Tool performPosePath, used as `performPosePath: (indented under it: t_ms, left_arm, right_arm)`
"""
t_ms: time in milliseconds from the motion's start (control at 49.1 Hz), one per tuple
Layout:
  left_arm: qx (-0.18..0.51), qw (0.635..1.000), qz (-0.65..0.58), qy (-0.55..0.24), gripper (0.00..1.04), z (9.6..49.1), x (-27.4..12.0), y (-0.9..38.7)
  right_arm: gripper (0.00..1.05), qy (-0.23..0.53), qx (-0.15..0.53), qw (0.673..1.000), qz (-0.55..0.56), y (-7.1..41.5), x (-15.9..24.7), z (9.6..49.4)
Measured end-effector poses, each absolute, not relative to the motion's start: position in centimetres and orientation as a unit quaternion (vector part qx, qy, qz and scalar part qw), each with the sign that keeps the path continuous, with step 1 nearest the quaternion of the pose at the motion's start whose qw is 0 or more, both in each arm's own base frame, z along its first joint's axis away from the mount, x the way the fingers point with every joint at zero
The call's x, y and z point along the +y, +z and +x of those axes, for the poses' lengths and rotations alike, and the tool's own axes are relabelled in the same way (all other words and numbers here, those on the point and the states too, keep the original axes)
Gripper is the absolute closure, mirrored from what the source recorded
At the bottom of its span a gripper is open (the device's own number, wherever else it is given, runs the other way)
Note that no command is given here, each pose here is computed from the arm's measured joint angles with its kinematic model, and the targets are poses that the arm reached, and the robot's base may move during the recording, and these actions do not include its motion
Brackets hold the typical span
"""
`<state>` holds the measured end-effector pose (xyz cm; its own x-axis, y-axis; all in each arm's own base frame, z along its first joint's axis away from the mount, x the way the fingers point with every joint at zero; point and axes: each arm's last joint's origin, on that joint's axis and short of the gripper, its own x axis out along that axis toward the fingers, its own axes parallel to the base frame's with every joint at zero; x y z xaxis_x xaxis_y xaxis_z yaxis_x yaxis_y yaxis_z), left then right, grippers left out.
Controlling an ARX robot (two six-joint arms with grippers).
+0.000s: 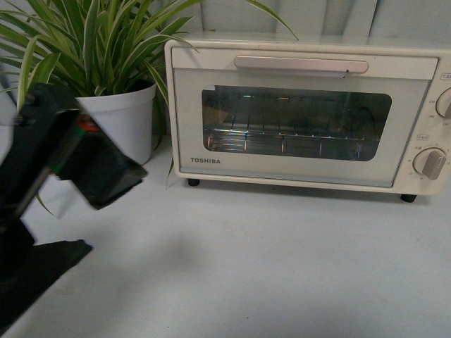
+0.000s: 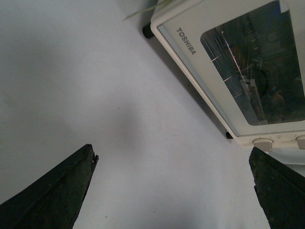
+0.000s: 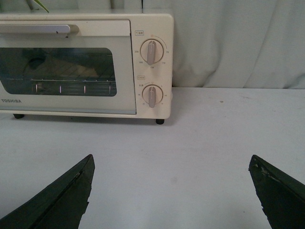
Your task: Open oven
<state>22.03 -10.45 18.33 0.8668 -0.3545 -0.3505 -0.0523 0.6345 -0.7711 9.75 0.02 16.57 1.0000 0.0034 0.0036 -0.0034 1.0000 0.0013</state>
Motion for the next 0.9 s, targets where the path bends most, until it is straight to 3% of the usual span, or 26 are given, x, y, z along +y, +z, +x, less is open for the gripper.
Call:
performPosePath:
  t_ms: [489, 896]
  left_arm:
    - [0.306, 0.828, -0.46, -0.1, 0.06, 27.2, -17.5, 16.5]
    - [0.319, 0.814, -0.479, -0.081, 0.06, 28.7, -18.5, 15.3]
  right_arm:
    - [0.09, 0.002, -0.002, 1.0, 0.001, 16.6, 0.0, 9.8]
    - [0.09, 0.002, -0.002, 1.0, 0.001, 16.6, 0.0, 9.8]
